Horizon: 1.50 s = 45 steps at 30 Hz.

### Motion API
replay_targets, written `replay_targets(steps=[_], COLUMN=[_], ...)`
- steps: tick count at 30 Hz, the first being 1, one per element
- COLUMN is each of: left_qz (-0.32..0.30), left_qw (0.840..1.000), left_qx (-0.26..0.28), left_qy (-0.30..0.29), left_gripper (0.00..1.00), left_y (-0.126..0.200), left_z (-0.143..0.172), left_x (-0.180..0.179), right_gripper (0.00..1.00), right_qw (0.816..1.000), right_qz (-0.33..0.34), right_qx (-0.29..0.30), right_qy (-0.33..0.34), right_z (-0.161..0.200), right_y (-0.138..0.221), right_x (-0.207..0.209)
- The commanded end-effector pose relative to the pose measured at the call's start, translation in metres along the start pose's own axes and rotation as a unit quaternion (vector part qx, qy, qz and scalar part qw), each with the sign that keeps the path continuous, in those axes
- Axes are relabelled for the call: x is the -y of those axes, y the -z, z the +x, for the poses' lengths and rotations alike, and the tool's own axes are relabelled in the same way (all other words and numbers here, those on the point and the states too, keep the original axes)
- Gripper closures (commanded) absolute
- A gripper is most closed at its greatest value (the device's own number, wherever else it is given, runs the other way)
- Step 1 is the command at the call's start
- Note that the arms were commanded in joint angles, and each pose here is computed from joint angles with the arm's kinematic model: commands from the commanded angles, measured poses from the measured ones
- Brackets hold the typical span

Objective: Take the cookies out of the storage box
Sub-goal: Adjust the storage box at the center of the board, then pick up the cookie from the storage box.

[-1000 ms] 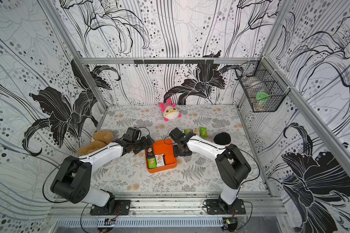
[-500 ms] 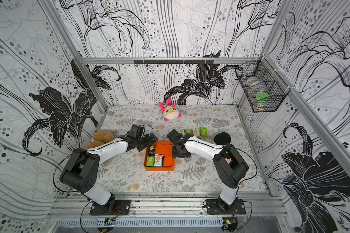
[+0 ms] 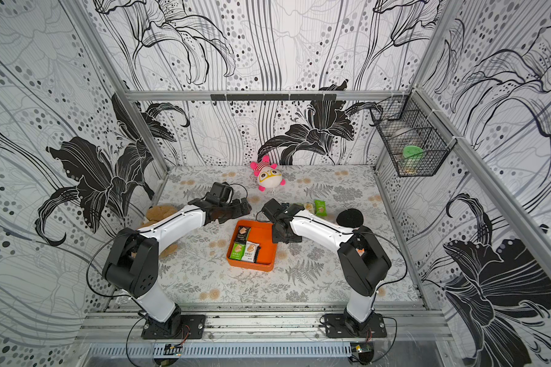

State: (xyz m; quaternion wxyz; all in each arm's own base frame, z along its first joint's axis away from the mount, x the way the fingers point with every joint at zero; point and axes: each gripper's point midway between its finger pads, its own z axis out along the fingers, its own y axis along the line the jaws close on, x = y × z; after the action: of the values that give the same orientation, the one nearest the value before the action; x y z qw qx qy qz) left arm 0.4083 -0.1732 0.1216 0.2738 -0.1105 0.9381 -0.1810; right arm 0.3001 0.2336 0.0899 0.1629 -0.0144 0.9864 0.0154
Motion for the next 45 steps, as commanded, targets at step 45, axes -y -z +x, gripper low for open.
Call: replay_targets(steps=[45], left_qz=[-0.209], left_qw=[0.967], left_qx=[-0.096], left_qy=[-0.106], left_gripper=[0.25], left_y=[0.003], left_z=[0.163], left_x=[0.016], right_gripper=[0.29], right_qw=[0.987], right_qz=[-0.146], right_qx=[0.054], right_qy=[-0.044], right_z=[-0.038], right_y=[0.008], right_x=[0.106])
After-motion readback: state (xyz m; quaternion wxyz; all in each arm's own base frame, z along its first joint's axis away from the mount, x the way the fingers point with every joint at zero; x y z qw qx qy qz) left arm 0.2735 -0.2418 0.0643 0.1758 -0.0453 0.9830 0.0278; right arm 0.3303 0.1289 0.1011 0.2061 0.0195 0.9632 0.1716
